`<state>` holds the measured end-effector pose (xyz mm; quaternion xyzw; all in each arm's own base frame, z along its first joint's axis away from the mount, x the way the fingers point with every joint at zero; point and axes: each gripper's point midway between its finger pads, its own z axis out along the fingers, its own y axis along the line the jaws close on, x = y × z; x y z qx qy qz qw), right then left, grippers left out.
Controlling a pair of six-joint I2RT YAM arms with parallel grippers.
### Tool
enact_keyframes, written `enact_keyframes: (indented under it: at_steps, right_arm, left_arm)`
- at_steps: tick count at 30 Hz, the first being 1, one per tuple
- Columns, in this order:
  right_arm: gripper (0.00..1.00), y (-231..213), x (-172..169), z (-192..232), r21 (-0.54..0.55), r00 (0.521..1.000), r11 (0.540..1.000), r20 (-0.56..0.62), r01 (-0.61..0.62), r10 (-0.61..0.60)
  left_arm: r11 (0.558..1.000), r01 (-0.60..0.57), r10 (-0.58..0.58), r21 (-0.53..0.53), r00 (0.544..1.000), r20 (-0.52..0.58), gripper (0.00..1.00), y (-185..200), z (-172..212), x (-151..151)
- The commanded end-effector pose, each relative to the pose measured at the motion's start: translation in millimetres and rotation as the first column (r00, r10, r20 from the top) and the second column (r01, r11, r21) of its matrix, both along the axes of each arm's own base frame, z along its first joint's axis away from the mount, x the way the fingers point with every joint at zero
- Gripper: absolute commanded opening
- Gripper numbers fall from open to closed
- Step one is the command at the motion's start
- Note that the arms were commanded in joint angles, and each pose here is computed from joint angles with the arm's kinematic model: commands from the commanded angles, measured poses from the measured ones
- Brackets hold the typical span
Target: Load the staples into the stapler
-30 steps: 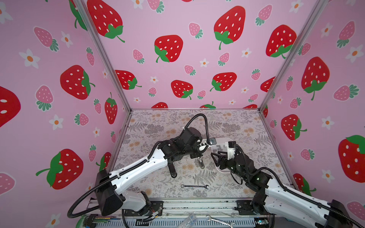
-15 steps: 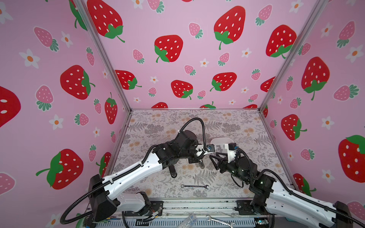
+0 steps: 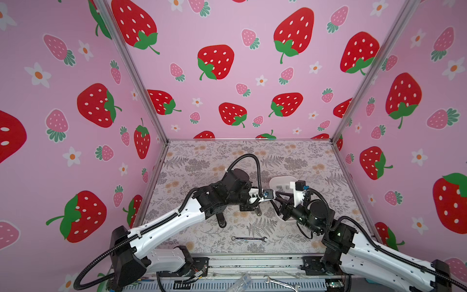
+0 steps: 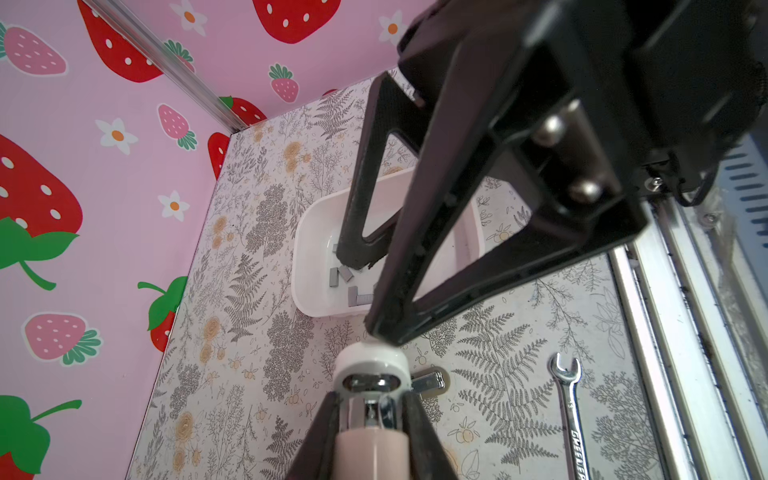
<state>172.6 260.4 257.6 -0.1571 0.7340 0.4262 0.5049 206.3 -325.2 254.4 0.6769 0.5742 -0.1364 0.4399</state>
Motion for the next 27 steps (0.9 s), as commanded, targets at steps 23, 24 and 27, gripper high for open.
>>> enact_keyframes:
  at_steps: [23, 24, 27]
  right_arm:
    - [0.33, 14, 8, -14, -0.038, 0.998, 0.999, -0.052, 0.017, -0.019]
    - [0.32, 14, 8, -15, -0.040, 0.998, 0.999, -0.055, 0.018, -0.020]
    - [0.32, 14, 8, -15, -0.036, 0.998, 0.999, -0.061, 0.016, -0.019]
  left_arm:
    - [0.999, 0.054, -0.054, 0.001, 0.998, 0.015, 0.00, -7, 0, -3]
    - [0.998, 0.058, -0.058, -0.001, 0.998, 0.011, 0.00, -7, 0, -4]
    - [0.997, 0.074, -0.074, -0.007, 0.997, 0.006, 0.00, -9, 0, -7]
